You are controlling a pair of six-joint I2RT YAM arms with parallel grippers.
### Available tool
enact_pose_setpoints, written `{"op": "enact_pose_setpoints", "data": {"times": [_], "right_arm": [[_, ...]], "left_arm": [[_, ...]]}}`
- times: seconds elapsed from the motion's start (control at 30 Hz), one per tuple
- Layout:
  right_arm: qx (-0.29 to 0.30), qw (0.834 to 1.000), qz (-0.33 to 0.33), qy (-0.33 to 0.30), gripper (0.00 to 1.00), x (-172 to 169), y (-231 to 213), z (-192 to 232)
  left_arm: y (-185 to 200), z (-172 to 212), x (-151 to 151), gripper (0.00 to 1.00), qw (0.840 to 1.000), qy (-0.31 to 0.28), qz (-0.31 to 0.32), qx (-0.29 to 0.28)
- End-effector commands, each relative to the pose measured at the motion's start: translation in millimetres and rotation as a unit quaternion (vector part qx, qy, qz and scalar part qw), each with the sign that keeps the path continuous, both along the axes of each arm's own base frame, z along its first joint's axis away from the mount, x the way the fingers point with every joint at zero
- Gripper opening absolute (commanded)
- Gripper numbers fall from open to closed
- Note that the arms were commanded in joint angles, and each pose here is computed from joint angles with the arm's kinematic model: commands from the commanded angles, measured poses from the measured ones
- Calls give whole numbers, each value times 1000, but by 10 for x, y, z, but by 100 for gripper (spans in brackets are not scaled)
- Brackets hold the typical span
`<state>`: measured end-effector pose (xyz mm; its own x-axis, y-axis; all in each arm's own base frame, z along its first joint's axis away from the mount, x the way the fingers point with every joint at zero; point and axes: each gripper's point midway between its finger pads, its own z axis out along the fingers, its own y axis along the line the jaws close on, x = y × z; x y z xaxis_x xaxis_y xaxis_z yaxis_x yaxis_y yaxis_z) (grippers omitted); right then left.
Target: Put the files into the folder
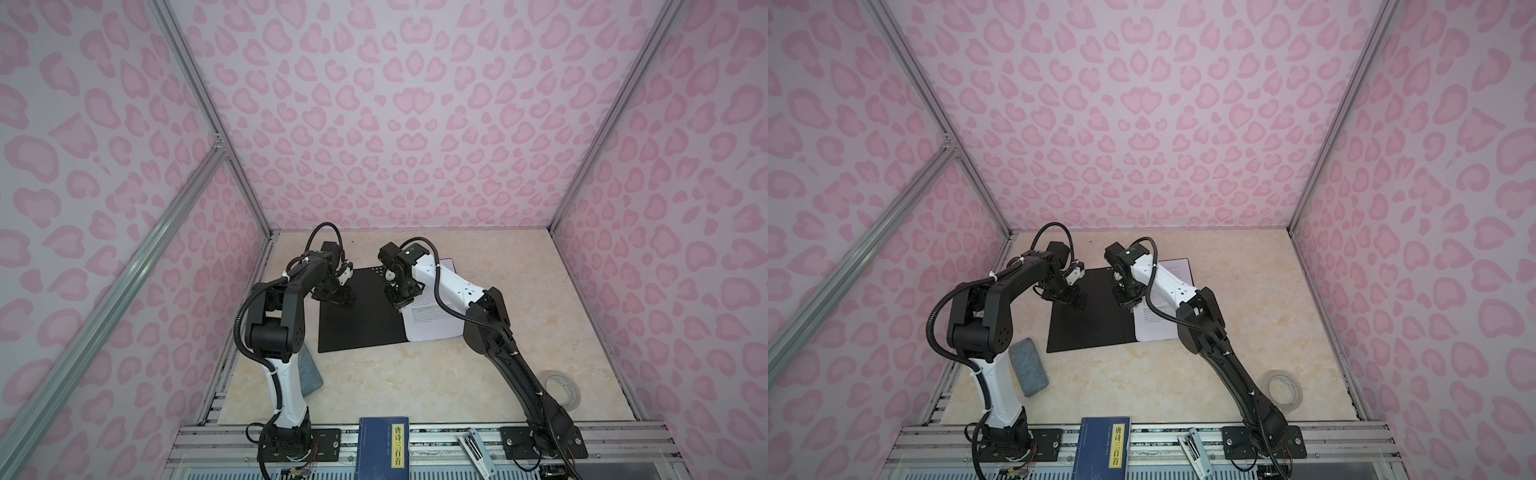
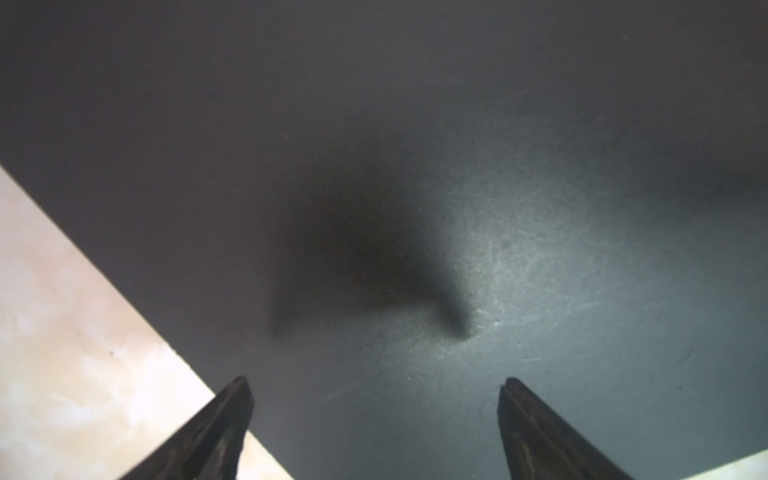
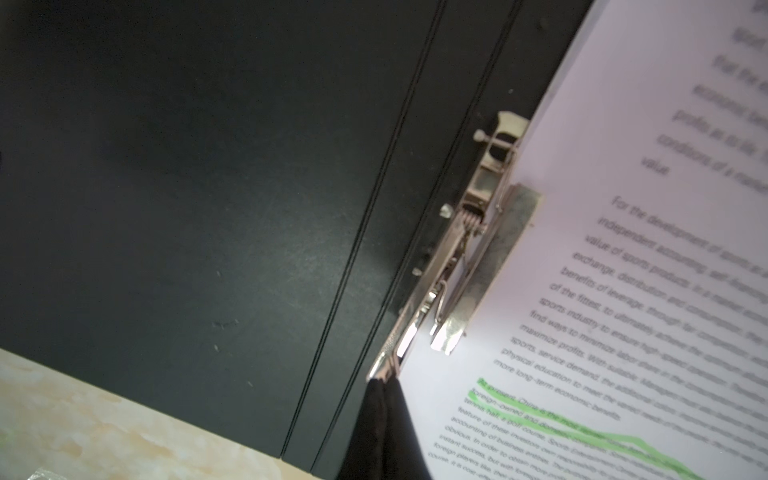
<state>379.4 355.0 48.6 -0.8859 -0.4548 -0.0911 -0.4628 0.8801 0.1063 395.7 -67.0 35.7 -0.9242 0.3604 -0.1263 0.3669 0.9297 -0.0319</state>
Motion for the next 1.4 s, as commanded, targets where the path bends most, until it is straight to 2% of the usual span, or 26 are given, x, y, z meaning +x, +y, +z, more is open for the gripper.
{"op": "enact_pose_setpoints", "data": {"times": [0.0,0.57,1.37], "right_arm": [[-13,1000,1,-2,0,44,-38,-83],[-46,999,7,6,0,42,-150,-207],[-54,998,7,8,0,87,-163,-339]], "left_arm": [[-1,5,-11,95,1000,0,-3,-2],[5,-14,-10,95,1000,2,-5,0],[1,-46,-28,95,1000,5,-7,0]]}}
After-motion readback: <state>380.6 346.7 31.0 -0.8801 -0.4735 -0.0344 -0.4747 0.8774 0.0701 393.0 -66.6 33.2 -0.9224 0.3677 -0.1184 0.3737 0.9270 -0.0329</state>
